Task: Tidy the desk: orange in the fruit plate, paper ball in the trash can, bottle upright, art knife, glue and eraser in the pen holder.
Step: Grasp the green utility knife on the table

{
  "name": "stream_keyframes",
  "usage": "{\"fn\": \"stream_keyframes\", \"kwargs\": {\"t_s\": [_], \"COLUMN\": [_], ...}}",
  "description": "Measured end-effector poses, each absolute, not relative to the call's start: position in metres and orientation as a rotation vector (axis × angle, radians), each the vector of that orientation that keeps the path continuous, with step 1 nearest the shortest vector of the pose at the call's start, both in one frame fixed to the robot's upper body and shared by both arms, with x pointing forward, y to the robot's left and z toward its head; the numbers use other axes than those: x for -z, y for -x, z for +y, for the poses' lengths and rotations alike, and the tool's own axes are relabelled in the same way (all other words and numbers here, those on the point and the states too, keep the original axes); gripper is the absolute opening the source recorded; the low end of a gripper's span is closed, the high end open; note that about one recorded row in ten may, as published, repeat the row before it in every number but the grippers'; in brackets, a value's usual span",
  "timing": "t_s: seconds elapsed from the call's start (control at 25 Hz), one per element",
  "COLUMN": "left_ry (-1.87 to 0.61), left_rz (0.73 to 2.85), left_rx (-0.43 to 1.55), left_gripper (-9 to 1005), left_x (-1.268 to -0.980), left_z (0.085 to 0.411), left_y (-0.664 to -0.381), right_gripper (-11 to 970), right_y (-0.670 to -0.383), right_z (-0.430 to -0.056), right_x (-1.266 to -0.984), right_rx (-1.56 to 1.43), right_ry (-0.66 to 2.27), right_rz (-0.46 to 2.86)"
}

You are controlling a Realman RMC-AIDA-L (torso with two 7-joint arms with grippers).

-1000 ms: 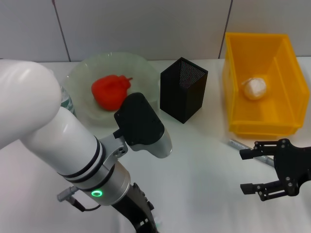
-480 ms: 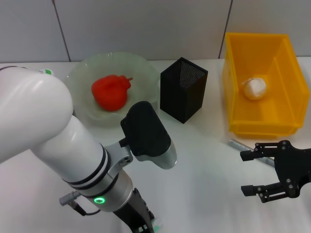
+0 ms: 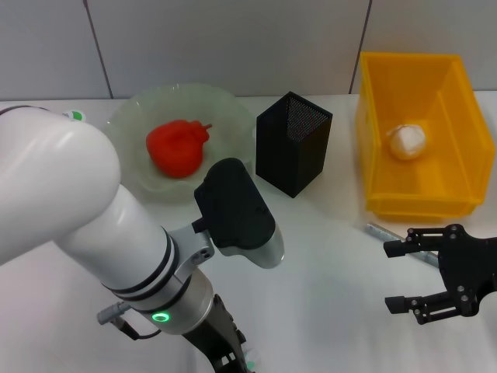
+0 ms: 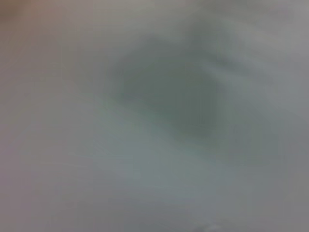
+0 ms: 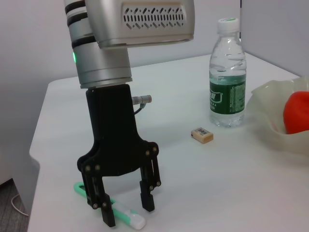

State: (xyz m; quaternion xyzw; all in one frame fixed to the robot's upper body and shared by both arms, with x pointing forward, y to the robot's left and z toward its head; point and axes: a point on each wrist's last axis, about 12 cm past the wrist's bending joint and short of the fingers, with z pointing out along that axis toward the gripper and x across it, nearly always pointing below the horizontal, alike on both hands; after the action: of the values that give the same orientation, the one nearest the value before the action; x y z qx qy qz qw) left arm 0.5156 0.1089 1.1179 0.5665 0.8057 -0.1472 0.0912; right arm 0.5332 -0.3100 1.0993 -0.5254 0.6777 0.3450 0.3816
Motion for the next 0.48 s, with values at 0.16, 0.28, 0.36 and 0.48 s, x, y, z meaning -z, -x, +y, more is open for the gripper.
{"fn": "stream_keyframes", "kwargs": {"t_s": [0.16,0.28,0.36,0.48], "left_ry": [-1.702,-1.711,-1.742,-1.743], "left_rz": [2.382,2.378,2.363,2.359], "left_rx": [0.412,0.402,0.382,0.381], "left_gripper": [587,541,510,464], "left_x": [-1.1164,-1.1159,-1.1136,-1.1137], "left_z": [0.1074,0.1067,0.1031,0.1028], "left_y": [-0.5147,-0.5144,-0.5132,-0.5132], "right_gripper": [823,823,823,823], "right_y": [-0.5330,-0.5329,-0.5328,-0.5325], "right_z": [-0.3102,-0.3103,-0.3103,-0.3106], "right_x": [-1.0991,-1.0991,-1.0990,-1.0988], "right_rx": [-0.880,-0.880,-0.880,-0.881], "right_ry": [1.340,1.340,1.339,1.339], "right_rz": [1.730,1.730,1.730,1.731]}}
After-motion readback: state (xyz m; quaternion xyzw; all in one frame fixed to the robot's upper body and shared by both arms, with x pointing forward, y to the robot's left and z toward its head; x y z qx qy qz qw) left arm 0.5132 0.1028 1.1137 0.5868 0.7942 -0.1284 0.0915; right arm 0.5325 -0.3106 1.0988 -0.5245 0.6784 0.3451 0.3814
